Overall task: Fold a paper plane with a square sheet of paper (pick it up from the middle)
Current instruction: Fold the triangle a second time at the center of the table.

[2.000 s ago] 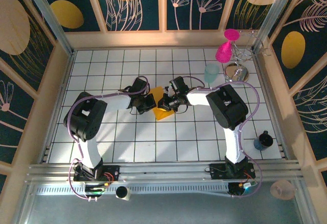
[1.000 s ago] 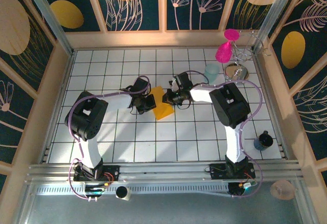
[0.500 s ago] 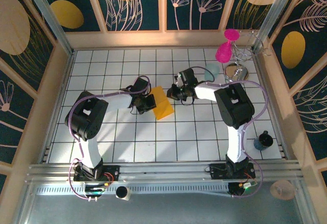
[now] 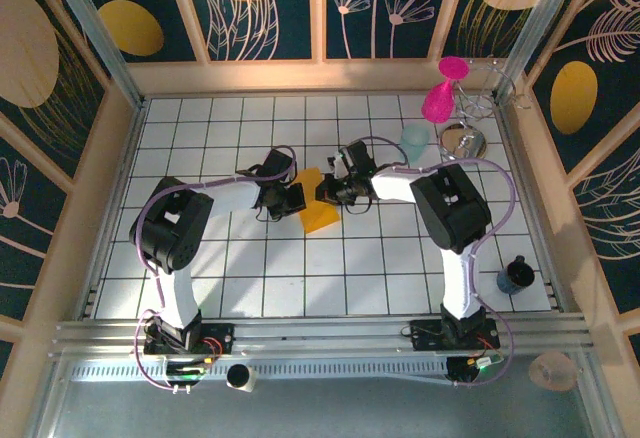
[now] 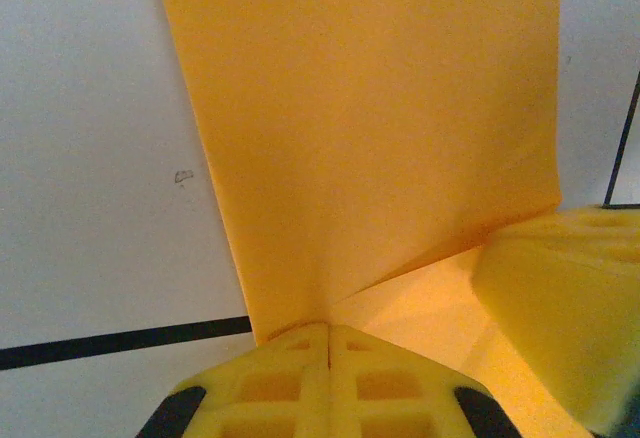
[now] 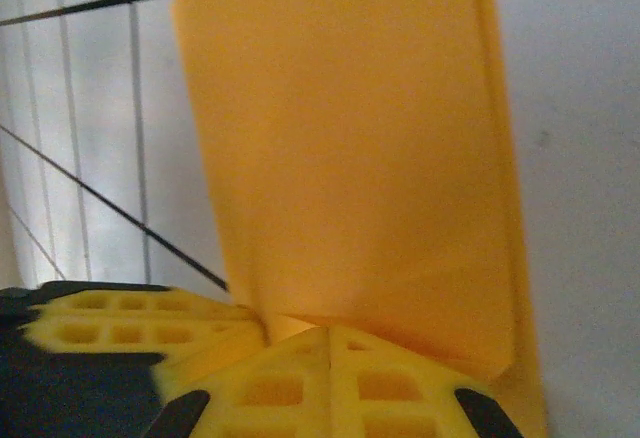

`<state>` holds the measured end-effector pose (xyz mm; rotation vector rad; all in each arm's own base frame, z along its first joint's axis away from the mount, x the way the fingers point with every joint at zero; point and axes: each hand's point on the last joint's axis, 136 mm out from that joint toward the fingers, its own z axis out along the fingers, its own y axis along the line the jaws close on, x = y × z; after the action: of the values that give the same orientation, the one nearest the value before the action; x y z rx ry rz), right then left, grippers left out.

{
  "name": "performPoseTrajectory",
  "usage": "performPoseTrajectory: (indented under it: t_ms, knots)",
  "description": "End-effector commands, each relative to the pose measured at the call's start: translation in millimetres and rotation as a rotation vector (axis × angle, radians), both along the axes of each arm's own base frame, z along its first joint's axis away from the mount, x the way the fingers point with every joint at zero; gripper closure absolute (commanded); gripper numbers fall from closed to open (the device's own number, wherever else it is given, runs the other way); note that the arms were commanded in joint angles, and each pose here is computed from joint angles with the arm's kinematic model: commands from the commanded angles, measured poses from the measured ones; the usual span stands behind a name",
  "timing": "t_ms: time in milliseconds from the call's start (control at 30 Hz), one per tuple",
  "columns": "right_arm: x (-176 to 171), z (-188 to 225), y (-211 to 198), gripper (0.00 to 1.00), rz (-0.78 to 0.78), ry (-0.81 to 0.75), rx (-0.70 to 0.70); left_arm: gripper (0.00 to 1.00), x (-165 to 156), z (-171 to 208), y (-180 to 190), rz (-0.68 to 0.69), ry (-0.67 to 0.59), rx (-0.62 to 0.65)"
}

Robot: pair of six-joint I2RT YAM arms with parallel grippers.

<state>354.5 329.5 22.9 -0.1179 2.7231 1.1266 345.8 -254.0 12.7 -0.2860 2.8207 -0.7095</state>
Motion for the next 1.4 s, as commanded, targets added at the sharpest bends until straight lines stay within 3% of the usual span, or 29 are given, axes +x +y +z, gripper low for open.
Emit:
performPoseTrajectory:
  t_ms: [0,267,533,767,1367]
  knots:
    - [0.0,-15.4,-7.3,0.99,-0.016,0.041,-0.043,1.0,-10.4,-20.6,15.2,0.001,0.056,0.088]
    - [-16.6,-47.3,-26.9,1.0,-0.082,0.139,-0.129,1.0,11.2,49.9,-7.9,-0.005,-0.112,-0.072]
    - [-24.4,-59.9,-32.9,1.0,-0.118,0.199,-0.158,1.0,-15.9,60.6,-34.5,-0.048,-0.096,-0.217]
    - [-26.3,-61.1,-33.5,1.0,-0.117,0.21,-0.162,1.0,-36.1,37.6,-41.7,-0.1,-0.028,-0.168]
    - [-28.1,-65.2,-35.4,1.0,-0.121,0.224,-0.17,1.0,-44.5,0.7,-29.1,-0.137,0.06,0.015]
